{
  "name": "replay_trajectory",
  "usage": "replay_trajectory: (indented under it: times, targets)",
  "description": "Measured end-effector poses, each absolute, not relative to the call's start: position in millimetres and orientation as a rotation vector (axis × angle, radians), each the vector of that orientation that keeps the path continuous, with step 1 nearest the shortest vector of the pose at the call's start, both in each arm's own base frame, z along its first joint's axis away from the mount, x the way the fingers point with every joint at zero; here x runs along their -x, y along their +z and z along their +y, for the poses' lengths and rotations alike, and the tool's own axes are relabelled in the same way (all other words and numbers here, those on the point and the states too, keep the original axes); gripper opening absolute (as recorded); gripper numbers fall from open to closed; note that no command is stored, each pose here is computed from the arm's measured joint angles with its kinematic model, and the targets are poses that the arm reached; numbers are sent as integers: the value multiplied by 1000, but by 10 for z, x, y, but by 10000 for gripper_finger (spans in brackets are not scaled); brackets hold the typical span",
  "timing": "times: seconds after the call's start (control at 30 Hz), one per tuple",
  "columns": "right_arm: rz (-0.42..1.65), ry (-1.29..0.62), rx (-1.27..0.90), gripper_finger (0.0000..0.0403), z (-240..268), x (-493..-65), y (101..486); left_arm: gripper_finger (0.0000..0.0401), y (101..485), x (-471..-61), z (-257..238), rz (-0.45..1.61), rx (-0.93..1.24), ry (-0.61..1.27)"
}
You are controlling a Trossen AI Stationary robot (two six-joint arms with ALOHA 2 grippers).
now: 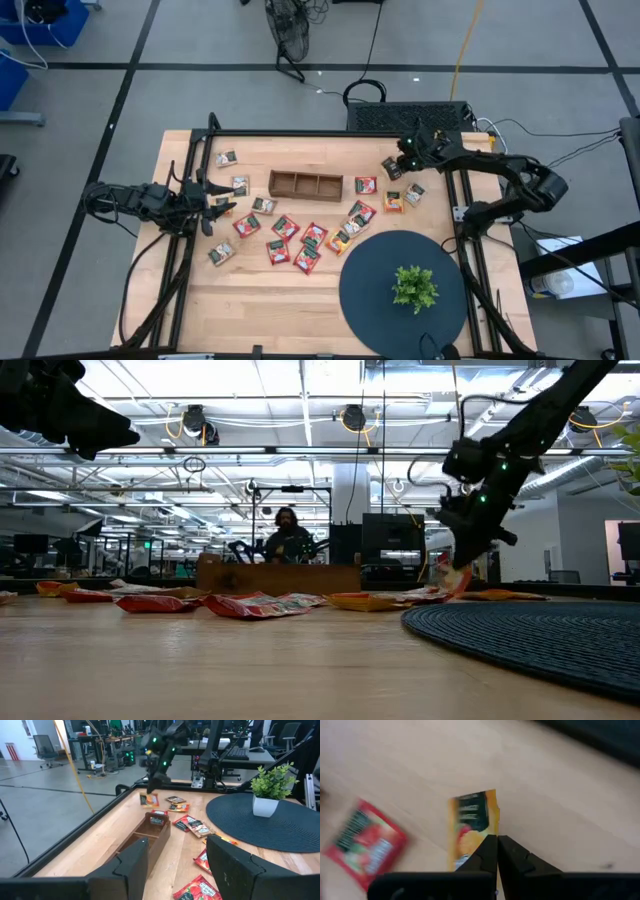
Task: Pick & Place Tea
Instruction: Put the yellow tea bag into the right section wooden organizer
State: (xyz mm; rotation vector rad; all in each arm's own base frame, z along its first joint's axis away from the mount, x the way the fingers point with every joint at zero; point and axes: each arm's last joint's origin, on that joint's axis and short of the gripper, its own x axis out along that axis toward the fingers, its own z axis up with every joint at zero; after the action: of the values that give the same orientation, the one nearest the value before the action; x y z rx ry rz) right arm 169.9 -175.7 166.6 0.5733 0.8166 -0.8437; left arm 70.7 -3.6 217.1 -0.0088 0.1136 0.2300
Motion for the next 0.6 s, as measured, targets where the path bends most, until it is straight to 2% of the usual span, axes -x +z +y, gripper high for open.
replay_trajectory:
  times: [0.23,0.6]
  targets:
    - [609,-798,-442,0,-1568,-1855,2010,200,2171,-707,-36,114,9,230]
    - [343,-531,-290,0,-1144,-2392,2206,200,2171,-708,-37,114,9,229]
